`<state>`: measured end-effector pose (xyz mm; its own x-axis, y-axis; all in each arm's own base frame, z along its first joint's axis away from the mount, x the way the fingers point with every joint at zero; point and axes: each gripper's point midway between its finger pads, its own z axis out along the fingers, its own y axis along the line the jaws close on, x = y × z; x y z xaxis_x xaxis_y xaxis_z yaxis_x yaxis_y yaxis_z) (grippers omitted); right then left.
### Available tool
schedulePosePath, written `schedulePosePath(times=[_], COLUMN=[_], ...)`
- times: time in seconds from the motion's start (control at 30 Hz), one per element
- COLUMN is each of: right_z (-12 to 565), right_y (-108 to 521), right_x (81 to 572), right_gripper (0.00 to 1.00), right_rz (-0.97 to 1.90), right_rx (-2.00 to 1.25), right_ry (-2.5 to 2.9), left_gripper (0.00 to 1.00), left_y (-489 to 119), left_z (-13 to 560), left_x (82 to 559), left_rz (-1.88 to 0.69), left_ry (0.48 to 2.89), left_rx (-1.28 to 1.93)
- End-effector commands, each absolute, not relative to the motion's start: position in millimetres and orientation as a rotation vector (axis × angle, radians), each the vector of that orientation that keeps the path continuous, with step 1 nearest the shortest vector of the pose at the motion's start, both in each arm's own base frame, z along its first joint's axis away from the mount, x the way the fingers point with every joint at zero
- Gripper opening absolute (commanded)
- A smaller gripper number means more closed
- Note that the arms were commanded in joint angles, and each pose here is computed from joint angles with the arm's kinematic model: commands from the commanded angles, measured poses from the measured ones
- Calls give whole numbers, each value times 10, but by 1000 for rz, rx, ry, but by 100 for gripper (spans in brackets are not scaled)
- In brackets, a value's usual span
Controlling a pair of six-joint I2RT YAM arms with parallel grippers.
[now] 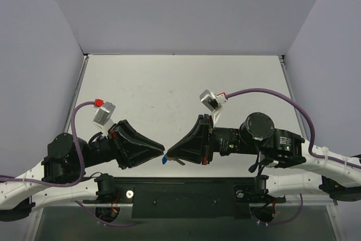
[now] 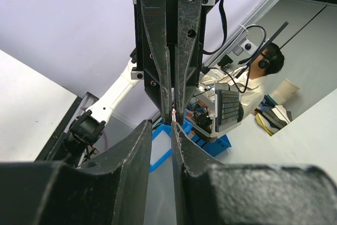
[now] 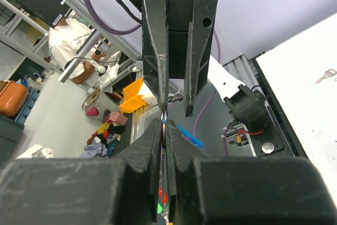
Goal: Remove the keys from the keyring
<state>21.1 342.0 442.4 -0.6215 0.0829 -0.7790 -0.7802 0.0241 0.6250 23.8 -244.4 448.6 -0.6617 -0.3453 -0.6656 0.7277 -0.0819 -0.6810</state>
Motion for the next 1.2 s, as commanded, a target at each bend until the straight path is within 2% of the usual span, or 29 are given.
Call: schedulePosePath(times=[0.0, 1.03, 1.17], right_z=[4478, 4561, 4543], right_y=[3473, 3455, 3458], right_x=[261, 280, 277], right_gripper=[0, 0, 0], right_rz=[1665, 1677, 1677], right_rx=[-691, -663, -664], right_ry=[1626, 1600, 1607], left_gripper=[32, 31, 34], left_y=[-2406, -2327, -2256], left_z=[4643, 4623, 4677], left_x=[187, 230, 254], left_rz=[-1877, -1845, -1839], left_ry=[1370, 1377, 1355], left_rx=[438, 410, 380])
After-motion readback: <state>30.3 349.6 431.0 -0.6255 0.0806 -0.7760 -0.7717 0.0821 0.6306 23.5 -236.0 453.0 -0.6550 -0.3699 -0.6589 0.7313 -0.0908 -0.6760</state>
